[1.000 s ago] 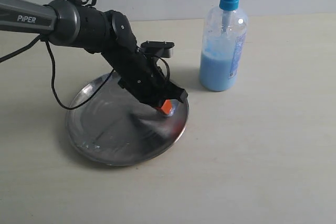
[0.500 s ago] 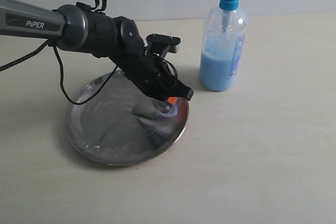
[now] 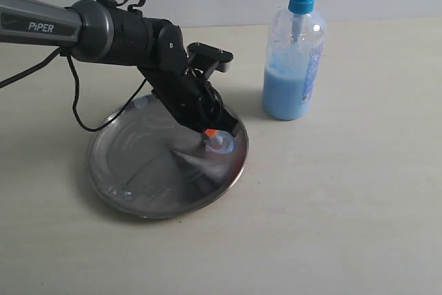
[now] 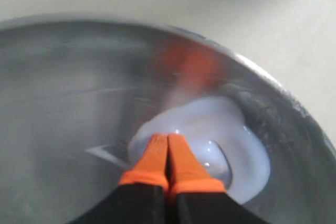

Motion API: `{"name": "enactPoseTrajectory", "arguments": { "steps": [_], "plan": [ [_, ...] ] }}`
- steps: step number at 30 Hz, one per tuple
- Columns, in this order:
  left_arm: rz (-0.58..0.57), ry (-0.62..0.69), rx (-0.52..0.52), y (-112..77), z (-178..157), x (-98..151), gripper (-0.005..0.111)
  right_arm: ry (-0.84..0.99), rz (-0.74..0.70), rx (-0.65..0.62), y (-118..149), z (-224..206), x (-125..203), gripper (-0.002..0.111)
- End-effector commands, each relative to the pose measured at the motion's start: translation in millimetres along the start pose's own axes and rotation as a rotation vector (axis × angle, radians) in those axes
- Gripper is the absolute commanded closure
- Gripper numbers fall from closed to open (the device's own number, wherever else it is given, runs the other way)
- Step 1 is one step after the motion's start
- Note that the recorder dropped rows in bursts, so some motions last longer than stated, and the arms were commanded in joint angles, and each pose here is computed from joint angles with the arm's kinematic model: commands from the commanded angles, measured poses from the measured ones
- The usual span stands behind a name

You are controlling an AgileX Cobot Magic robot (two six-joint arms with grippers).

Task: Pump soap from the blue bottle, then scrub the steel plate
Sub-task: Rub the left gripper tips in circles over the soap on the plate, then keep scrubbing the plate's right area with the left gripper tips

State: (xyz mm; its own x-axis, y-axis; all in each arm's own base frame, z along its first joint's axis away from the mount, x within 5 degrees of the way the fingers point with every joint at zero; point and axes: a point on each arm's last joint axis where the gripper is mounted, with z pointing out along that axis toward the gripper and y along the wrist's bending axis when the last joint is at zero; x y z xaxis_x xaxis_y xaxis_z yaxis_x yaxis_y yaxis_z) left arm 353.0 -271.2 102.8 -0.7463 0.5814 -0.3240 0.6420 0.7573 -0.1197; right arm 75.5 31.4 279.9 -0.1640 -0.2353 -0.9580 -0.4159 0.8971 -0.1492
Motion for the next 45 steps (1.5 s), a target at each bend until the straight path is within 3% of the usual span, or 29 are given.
{"name": "enactPoseTrajectory", "arguments": {
  "steps": [1,12,21,31,39,45],
  "plan": [
    [-0.031,0.122,0.043,-3.6,7,14,0.107,-0.006,-0.006,-0.001,0,1,0,0.108],
    [-0.113,0.069,0.181,-16.1,6,9,0.107,-0.008,-0.004,-0.002,0,1,0,0.108],
    [-0.128,0.069,0.194,-17.4,6,8,0.107,-0.008,-0.004,-0.002,0,1,0,0.108],
    [-0.114,-0.043,0.128,-10.8,7,-1,0.107,-0.008,0.013,-0.008,1,1,0,0.108],
    [-0.076,-0.003,0.032,4.3,7,3,0.107,-0.008,0.013,-0.008,1,1,0,0.108],
    [-0.086,0.044,0.028,12.6,6,8,0.107,-0.008,0.01,-0.008,1,1,0,0.108]
  ]
}}
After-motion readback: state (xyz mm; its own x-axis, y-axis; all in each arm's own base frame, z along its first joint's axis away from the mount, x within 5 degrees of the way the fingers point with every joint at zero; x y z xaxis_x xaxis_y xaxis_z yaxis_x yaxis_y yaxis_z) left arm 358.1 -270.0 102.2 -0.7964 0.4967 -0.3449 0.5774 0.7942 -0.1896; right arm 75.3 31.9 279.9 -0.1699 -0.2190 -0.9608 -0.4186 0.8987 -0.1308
